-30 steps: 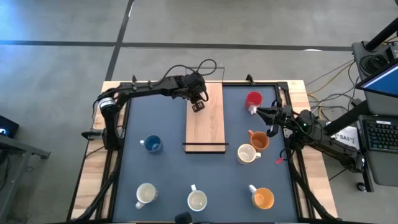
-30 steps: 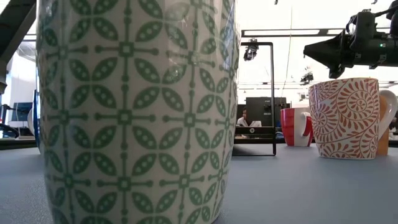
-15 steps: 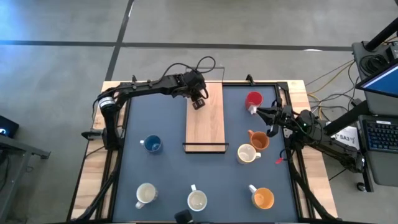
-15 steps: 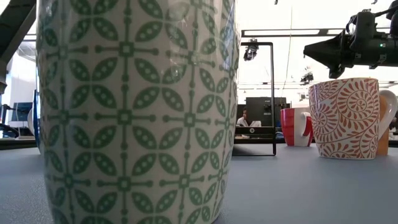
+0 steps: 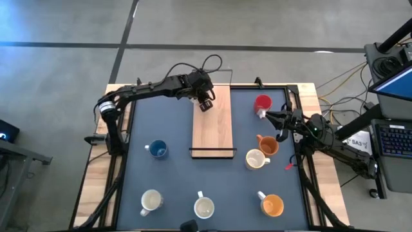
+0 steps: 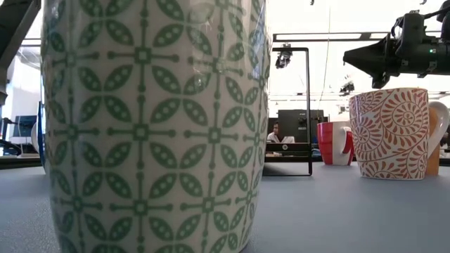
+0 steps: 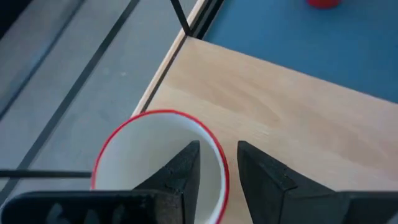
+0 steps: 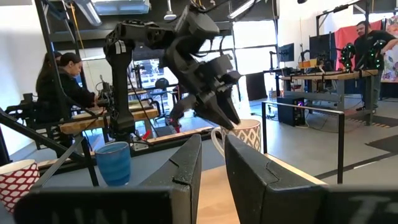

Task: Place coffee mugs
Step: Put the red mug on the shelf

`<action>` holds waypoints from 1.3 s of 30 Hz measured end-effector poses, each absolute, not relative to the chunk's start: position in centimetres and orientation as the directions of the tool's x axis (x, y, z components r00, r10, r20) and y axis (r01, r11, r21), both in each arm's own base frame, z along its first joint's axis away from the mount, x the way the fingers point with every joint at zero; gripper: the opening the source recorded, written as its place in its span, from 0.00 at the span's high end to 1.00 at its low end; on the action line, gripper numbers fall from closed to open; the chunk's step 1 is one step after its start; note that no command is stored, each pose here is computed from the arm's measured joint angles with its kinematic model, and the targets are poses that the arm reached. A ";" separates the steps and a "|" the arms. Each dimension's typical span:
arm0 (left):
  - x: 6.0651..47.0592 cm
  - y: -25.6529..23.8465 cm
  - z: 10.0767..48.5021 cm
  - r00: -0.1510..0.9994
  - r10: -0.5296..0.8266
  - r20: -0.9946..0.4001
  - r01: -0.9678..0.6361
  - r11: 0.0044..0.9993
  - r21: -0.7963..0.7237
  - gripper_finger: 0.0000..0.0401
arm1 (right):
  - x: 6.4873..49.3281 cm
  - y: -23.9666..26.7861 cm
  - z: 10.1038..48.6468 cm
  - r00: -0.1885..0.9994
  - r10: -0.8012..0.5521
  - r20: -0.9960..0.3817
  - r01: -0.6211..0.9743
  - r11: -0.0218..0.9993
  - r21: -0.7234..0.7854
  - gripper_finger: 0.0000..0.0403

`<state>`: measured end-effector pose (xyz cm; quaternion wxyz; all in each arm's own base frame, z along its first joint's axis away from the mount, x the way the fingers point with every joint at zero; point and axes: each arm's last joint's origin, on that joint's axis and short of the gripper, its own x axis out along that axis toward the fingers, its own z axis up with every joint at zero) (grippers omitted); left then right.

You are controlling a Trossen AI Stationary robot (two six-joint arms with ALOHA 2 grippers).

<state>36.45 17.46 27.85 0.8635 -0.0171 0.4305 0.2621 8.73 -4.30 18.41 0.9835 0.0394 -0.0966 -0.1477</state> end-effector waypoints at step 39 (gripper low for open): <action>16.5 6.1 24.9 0.798 0.471 -0.376 -0.537 0.839 -0.088 0.78 | 8.7 -4.3 18.4 0.938 -0.298 0.178 0.282 0.953 0.106 0.85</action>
